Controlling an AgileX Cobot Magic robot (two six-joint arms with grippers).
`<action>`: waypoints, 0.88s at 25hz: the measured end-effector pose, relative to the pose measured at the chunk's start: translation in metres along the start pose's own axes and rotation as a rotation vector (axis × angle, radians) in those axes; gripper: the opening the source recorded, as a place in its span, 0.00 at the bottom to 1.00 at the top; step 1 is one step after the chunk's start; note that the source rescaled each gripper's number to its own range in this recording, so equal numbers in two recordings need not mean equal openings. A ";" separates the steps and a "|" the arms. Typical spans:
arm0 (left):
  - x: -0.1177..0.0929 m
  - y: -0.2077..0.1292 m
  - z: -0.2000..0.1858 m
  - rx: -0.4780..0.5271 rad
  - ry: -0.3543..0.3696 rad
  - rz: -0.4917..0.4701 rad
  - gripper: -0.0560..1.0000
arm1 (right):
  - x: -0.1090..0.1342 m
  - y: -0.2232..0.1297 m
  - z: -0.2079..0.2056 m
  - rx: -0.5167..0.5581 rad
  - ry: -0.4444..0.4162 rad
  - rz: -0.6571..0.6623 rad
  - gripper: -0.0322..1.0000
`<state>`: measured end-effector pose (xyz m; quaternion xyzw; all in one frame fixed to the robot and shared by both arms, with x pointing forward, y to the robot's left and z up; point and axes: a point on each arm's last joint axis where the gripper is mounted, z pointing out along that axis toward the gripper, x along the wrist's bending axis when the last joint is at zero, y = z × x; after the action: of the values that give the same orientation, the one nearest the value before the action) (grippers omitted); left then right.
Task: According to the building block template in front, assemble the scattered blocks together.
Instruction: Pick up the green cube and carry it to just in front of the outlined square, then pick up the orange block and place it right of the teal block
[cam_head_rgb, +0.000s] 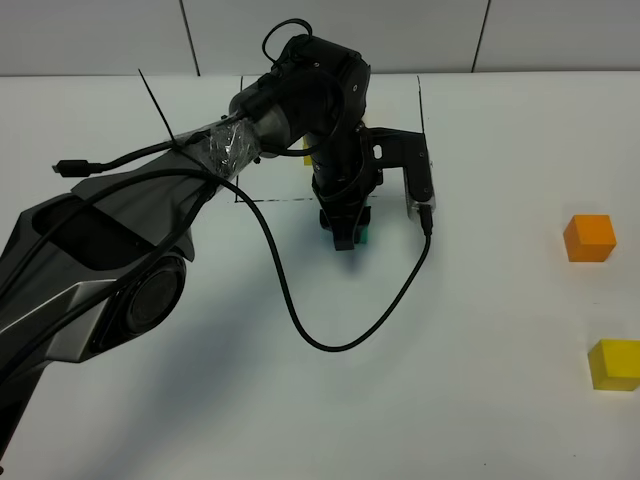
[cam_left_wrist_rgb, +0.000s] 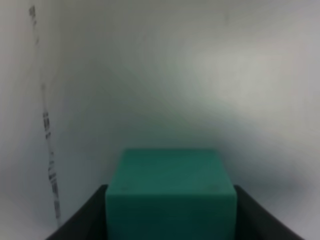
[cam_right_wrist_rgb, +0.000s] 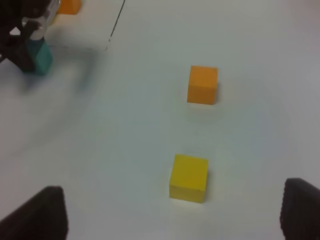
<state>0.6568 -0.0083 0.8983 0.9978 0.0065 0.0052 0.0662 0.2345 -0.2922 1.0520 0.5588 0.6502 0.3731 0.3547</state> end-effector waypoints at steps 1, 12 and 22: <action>0.001 -0.002 0.000 0.000 0.000 -0.005 0.24 | 0.000 0.000 0.000 0.000 0.000 0.000 0.74; 0.004 -0.002 -0.057 -0.113 0.051 -0.114 0.89 | 0.000 0.000 0.000 0.000 0.000 0.000 0.74; 0.022 -0.078 -0.116 -0.112 0.108 -0.495 0.93 | 0.000 0.000 0.000 0.000 0.000 0.000 0.74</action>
<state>0.6764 0.0842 1.0033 0.9589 0.2535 0.0424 0.1204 0.2345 -0.2922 1.0520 0.5588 0.6502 0.3731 0.3547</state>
